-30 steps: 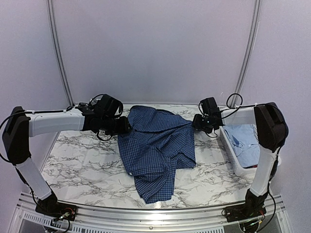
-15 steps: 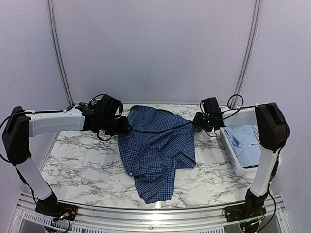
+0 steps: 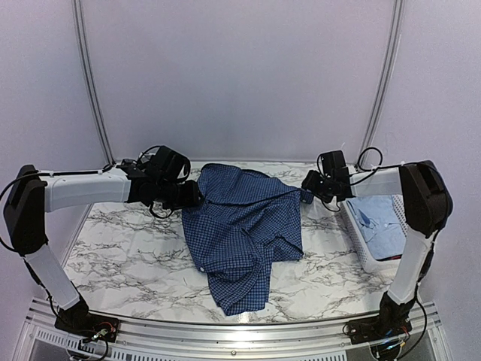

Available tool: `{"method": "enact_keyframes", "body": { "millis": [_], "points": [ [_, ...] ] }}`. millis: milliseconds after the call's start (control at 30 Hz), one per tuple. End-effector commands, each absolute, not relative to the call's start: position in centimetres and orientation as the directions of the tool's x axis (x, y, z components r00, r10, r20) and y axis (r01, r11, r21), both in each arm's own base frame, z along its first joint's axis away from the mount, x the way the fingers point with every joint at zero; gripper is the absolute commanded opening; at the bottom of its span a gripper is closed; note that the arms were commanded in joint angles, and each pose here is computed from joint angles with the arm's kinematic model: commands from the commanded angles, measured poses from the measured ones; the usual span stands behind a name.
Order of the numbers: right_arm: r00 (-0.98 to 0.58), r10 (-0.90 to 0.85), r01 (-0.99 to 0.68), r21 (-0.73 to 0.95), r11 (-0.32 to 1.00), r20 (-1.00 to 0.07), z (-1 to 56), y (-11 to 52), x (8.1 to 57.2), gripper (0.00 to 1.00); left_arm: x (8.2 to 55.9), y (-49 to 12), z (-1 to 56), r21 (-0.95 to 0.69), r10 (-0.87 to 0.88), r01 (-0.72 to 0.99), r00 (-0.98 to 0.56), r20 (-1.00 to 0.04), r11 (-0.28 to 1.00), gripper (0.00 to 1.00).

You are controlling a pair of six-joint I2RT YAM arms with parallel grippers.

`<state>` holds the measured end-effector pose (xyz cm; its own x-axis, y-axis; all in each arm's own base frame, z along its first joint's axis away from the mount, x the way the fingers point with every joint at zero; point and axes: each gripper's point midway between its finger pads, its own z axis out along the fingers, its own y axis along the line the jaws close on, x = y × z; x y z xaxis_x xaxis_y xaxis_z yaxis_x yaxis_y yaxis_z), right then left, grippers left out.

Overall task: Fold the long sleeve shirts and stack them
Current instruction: Flatten out the crumpled shirt at the center of the board.

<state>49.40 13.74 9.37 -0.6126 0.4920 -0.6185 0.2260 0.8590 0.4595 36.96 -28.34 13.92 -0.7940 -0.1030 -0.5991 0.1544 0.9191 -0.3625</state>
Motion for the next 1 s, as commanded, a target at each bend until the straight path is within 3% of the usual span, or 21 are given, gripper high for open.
{"method": "enact_keyframes", "body": {
  "millis": [0,267,567,767,967],
  "points": [
    [-0.608,0.54,0.26,0.497,0.828,-0.581,9.0,13.2,50.5,0.66,37.1,-28.4,16.2,-0.374,-0.11,0.181,-0.764,-0.636,0.909,0.46],
    [-0.664,0.545,0.266,0.52,0.812,-0.511,6.5,14.4,50.9,0.5,37.1,-28.6,16.6,-0.379,-0.111,0.186,-0.761,-0.639,0.907,0.46],
    [-0.643,0.495,0.172,0.519,0.837,-0.585,10.7,15.2,53.0,0.0,37.4,-29.3,17.5,-0.379,-0.085,0.23,-0.748,-0.658,0.896,0.49],
    [-0.623,0.41,-0.003,0.526,0.85,-0.666,16.7,18.4,53.6,0.0,38.0,-31.1,19.8,-0.379,-0.052,0.327,-0.694,-0.718,0.865,0.58],
    [-0.637,0.281,-0.252,0.538,0.805,-0.718,22.5,26.3,52.0,0.0,38.9,-34.4,22.2,-0.37,0.005,0.471,-0.623,-0.782,0.801,0.66]
  ]
}}
